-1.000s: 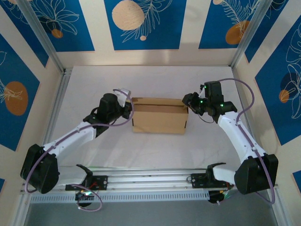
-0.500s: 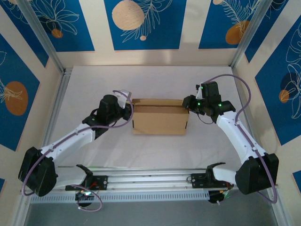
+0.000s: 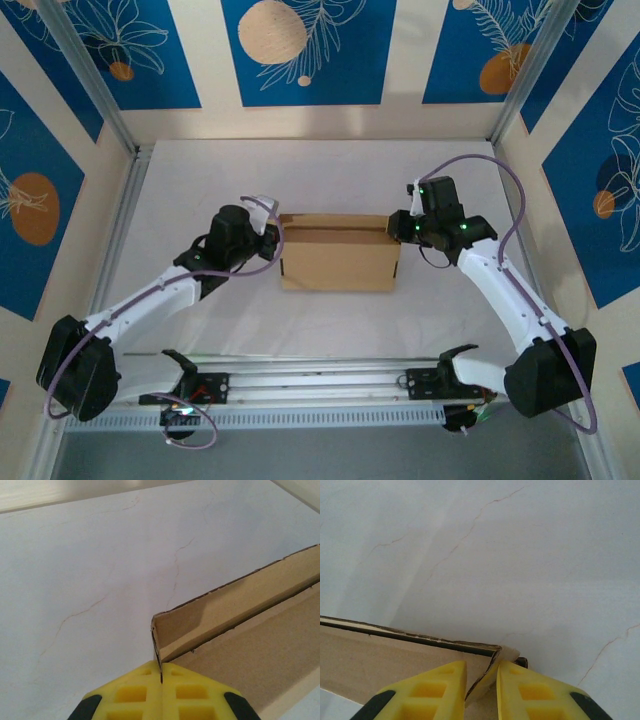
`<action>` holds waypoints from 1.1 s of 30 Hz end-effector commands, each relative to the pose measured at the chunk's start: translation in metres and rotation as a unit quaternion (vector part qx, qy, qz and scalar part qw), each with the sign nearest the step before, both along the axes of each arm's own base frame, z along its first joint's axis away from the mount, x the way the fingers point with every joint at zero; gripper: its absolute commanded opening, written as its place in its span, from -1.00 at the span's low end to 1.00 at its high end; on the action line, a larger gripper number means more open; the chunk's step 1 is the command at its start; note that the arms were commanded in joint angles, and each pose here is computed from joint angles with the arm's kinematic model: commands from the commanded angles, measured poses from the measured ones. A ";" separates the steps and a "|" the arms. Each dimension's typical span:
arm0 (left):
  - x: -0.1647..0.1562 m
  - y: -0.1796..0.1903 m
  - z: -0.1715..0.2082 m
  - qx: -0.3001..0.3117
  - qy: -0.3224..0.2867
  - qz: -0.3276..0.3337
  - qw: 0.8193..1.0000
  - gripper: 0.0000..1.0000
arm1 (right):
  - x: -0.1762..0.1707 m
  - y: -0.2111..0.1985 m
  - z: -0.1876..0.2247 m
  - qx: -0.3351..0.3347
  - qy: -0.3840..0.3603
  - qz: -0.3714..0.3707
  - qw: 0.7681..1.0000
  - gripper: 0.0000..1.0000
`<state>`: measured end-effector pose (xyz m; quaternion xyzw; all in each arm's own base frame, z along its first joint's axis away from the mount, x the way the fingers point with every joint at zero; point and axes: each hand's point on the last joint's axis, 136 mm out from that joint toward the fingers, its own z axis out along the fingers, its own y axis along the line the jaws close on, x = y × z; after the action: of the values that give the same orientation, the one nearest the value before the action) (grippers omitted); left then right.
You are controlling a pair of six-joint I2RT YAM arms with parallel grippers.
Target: Fold the paper box
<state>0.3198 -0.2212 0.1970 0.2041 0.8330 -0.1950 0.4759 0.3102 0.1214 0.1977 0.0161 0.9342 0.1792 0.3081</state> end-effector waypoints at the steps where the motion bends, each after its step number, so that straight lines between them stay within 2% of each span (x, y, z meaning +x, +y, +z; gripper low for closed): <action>1: -0.010 -0.018 0.024 -0.024 -0.044 -0.045 0.998 -1.00 | 0.000 0.021 0.031 0.026 -0.053 0.053 0.997 -0.54; 9: -0.013 -0.008 0.044 -0.034 -0.108 -0.033 0.993 -1.00 | 0.004 0.036 0.048 0.029 -0.141 0.095 0.985 -0.54; 13: -0.011 -0.006 0.030 -0.020 -0.092 -0.025 0.995 -1.00 | 0.008 0.031 0.033 0.007 -0.121 0.087 0.989 -0.53; 19: -0.006 -0.010 0.024 -0.030 -0.066 -0.018 0.997 -0.95 | 0.011 0.025 0.020 -0.022 -0.095 0.083 0.992 -0.53; 27: -0.005 -0.008 0.022 -0.025 -0.068 -0.009 0.997 -0.94 | 0.008 0.027 0.017 -0.058 -0.067 0.113 0.990 -0.33; 33: -0.006 -0.007 0.023 -0.019 -0.073 -0.009 0.997 -0.94 | 0.008 0.016 0.021 -0.085 -0.061 0.103 0.989 -0.32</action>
<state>0.3188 -0.2140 0.2035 0.2000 0.8096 -0.1779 0.5224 0.3202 0.1312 0.2065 -0.0930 0.9260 0.1284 0.3426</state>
